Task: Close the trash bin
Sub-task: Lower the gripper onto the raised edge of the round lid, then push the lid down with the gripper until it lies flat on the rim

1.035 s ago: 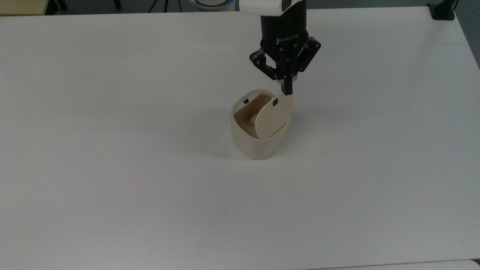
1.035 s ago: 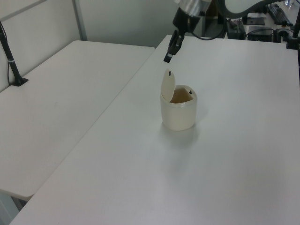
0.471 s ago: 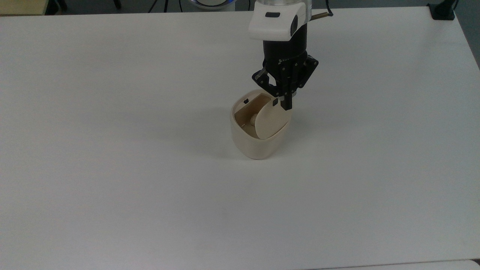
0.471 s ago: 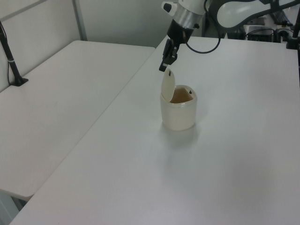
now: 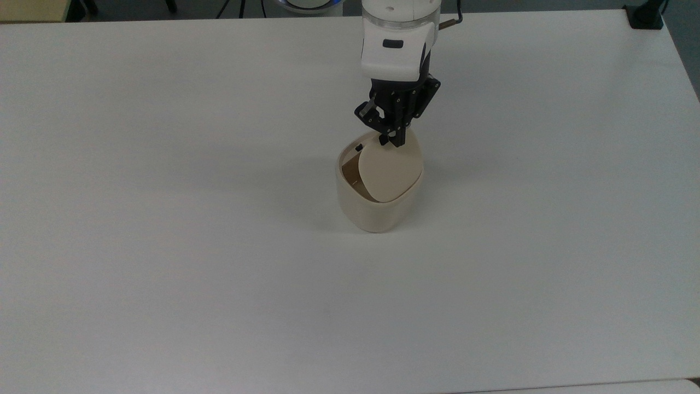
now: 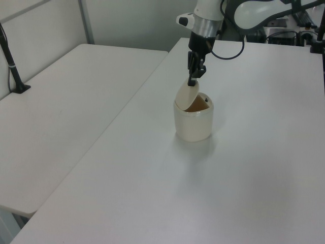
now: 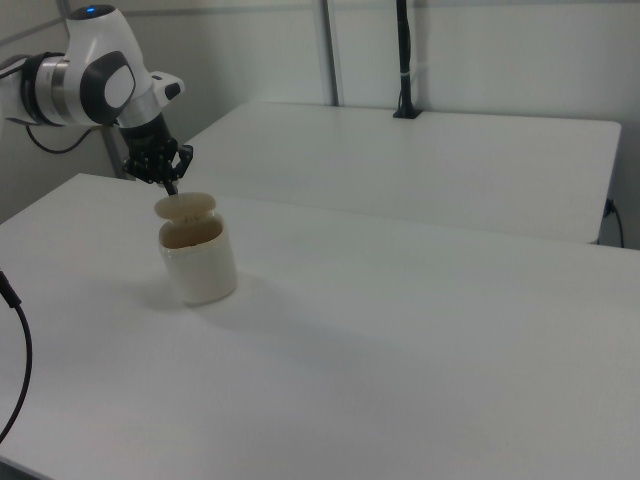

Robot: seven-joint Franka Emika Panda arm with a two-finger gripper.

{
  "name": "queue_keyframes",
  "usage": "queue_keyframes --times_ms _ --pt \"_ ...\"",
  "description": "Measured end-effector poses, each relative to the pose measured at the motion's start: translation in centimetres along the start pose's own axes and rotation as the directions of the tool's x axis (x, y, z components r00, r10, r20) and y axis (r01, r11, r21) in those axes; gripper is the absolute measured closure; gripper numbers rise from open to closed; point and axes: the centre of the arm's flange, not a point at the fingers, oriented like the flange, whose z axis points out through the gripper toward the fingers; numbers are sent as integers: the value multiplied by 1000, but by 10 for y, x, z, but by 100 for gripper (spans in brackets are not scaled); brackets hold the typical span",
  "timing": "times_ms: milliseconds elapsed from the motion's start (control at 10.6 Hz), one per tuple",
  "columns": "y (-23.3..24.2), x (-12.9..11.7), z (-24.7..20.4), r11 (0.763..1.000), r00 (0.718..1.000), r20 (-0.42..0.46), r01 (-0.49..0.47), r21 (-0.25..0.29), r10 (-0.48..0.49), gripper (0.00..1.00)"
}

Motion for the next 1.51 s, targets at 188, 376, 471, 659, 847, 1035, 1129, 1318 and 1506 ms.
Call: queue_keyframes --times_ms 188,376,471,659,847,1035,1129,1318,1506 --pt "3 -4 4 999 999 37 18 -26 -17 99" --pt "7 -10 16 999 998 68 21 -33 -18 99" --pt "12 -12 25 999 996 84 19 -38 -16 99" --pt "20 -16 42 999 994 112 14 -38 -10 99" --pt "20 -18 58 999 991 135 14 -29 -10 99" --pt "19 -20 69 1000 988 155 18 -25 -14 99" --pt "19 -20 69 999 988 156 21 -28 -16 99" --pt "18 -21 70 999 987 159 23 -29 -18 99" --pt "17 -20 71 999 986 163 32 -35 -26 99"
